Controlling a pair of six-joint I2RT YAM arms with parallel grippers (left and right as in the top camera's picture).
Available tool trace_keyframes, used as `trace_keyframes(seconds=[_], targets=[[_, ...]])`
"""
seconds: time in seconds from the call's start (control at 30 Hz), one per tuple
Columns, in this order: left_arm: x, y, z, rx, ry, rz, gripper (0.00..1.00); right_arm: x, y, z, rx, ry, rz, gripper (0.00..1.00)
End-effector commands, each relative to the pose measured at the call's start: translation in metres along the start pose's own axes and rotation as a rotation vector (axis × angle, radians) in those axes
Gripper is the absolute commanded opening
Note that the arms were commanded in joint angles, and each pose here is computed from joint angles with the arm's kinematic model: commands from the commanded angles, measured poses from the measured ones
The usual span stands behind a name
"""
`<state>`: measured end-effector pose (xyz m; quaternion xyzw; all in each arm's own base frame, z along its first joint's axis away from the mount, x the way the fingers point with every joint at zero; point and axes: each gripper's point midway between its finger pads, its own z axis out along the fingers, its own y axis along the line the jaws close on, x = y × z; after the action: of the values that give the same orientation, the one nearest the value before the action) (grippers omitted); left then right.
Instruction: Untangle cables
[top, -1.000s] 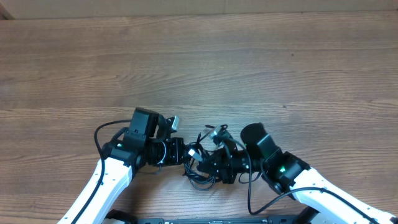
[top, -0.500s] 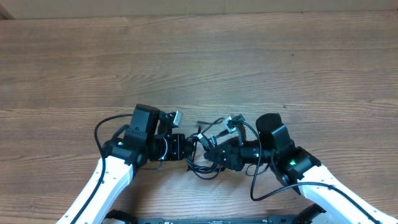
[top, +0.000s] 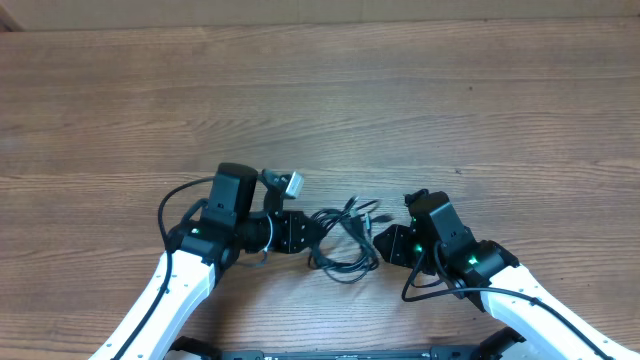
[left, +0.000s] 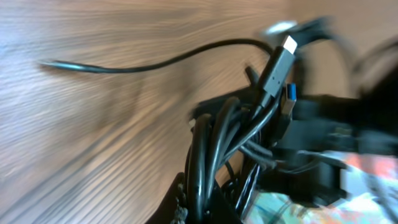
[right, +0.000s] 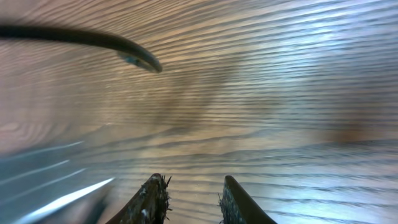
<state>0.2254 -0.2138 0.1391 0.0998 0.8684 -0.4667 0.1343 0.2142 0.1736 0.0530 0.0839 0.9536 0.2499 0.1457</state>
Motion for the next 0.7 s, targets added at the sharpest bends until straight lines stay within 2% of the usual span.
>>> trace_keyframes(seconds=[0.0,0.07,0.23,0.27,0.3,0.43,0.47,0.5,0.6,0.67], targets=[[0.002,-0.029,-0.002,0.159,0.032,0.075,0.04,-0.015,0.002,-0.007,0.016,-0.066,0.023,0.35],[-0.004,-0.016,-0.001,0.083,-0.001,0.064,0.04,-0.012,0.006,-0.007,-0.009,-0.043,0.018,0.49],[-0.001,0.032,-0.003,-0.174,-0.036,-0.119,0.04,-0.002,0.016,-0.012,-0.062,0.001,0.007,0.59],[0.001,0.044,-0.005,-0.240,-0.046,-0.168,0.14,-0.001,0.015,-0.014,-0.063,0.005,0.008,0.63],[0.004,0.056,-0.009,-0.306,-0.056,-0.216,0.30,0.002,0.014,-0.017,-0.060,0.010,0.010,0.66],[0.014,0.091,-0.024,-0.519,-0.098,-0.360,0.73,0.010,0.009,-0.025,-0.042,0.027,0.016,0.76],[0.016,0.098,-0.029,-0.563,-0.113,-0.396,0.91,0.013,0.007,-0.027,-0.035,0.034,0.019,0.77],[0.017,0.101,-0.031,-0.583,-0.123,-0.417,1.00,0.015,0.004,-0.028,-0.027,0.040,0.021,0.79],[0.017,0.102,-0.031,-0.585,-0.131,-0.441,1.00,0.018,-0.005,-0.030,0.015,0.040,0.029,0.82],[0.017,0.101,-0.030,-0.584,-0.139,-0.474,0.87,0.018,-0.008,-0.030,0.028,0.039,0.031,0.88]])
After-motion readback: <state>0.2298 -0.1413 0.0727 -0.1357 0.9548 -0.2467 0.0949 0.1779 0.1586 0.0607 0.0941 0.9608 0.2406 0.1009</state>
